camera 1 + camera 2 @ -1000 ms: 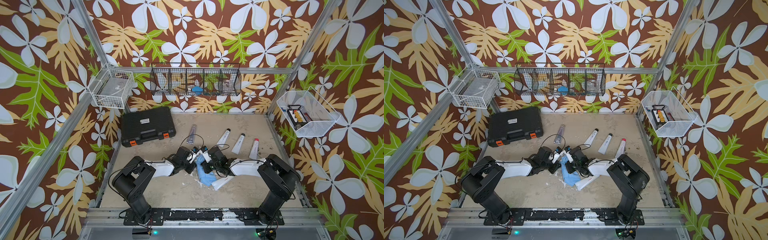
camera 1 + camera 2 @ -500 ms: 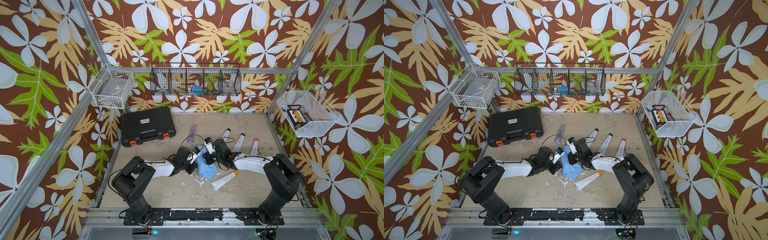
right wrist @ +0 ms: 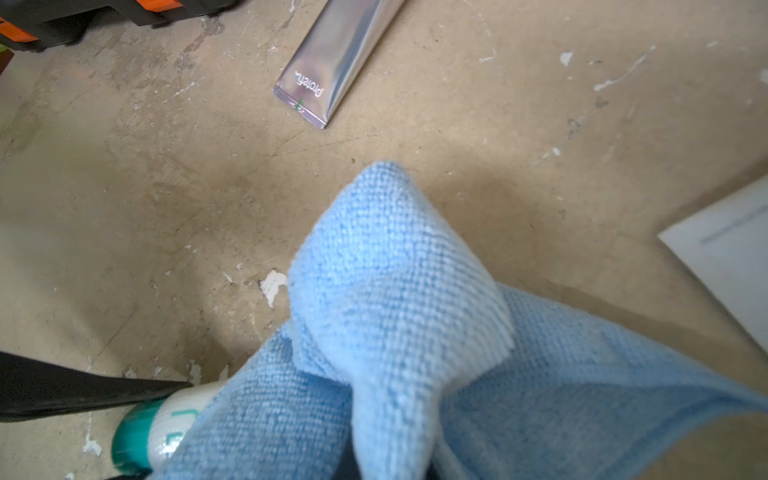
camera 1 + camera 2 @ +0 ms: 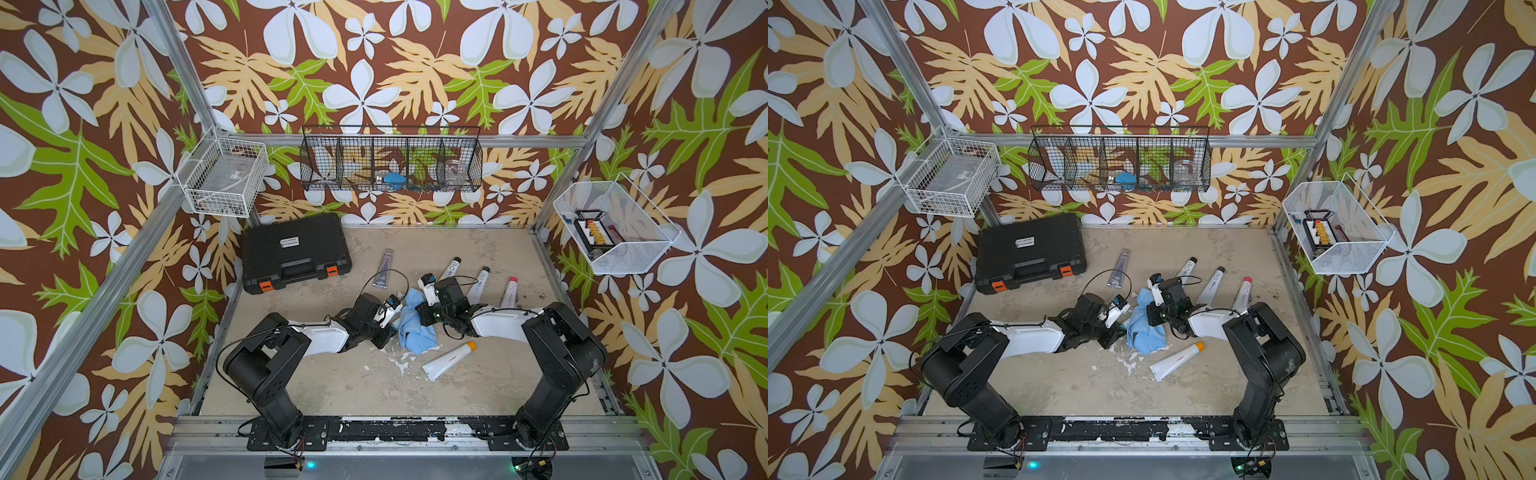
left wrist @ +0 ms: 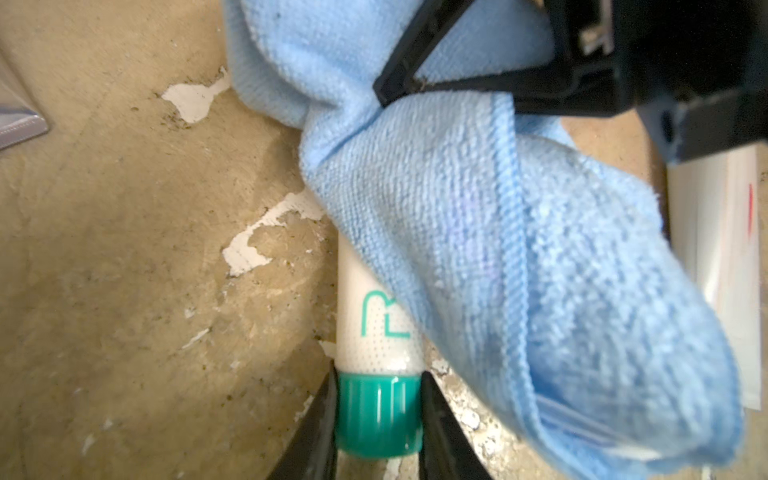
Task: Wipe the surface of the toothpaste tube
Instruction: Wipe the dirt from the toothpaste tube.
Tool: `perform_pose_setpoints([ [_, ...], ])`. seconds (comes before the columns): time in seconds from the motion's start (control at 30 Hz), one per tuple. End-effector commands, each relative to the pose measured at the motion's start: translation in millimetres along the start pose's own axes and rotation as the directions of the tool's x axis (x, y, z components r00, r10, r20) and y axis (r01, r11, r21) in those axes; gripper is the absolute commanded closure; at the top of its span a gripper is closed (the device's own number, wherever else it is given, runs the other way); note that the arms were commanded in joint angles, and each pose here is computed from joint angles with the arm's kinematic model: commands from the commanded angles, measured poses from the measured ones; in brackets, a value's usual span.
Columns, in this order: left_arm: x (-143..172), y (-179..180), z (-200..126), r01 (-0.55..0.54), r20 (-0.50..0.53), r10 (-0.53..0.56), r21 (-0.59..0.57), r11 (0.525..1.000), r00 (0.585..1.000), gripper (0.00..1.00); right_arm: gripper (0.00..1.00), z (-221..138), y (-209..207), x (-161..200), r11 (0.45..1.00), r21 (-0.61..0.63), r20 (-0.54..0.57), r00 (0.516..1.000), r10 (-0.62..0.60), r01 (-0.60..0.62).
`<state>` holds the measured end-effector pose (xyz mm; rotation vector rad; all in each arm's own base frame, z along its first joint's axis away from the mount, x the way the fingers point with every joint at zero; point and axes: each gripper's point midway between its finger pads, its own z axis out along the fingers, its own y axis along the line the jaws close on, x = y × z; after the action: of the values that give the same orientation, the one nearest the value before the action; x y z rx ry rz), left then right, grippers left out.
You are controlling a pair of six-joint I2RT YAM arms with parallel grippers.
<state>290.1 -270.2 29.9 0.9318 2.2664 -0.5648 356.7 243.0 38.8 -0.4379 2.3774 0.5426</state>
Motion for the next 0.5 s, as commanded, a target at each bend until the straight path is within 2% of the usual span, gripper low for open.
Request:
perform_pose_setpoints([
  [0.0, -6.1, -1.7, 0.3, -0.013, 0.021, 0.013, 0.009, 1.000, 1.000, 0.85, 1.00, -3.4, -11.0, 14.6, 0.999, 0.044, -0.043, 0.999, 0.001, 0.000],
  [0.17, -6.8, -1.9, 0.8, -0.013, 0.020, 0.013, 0.011, 1.000, 1.000, 0.85, 1.00, -4.7, 11.5, 15.7, 0.998, -0.061, -0.030, 1.000, 0.000, -0.002],
  [0.47, -6.6, -2.1, 1.4, -0.014, 0.019, 0.014, 0.013, 1.000, 1.000, 0.85, 1.00, 7.6, 82.1, 23.8, 0.976, -0.199, -0.047, 0.995, -0.093, 0.082],
])
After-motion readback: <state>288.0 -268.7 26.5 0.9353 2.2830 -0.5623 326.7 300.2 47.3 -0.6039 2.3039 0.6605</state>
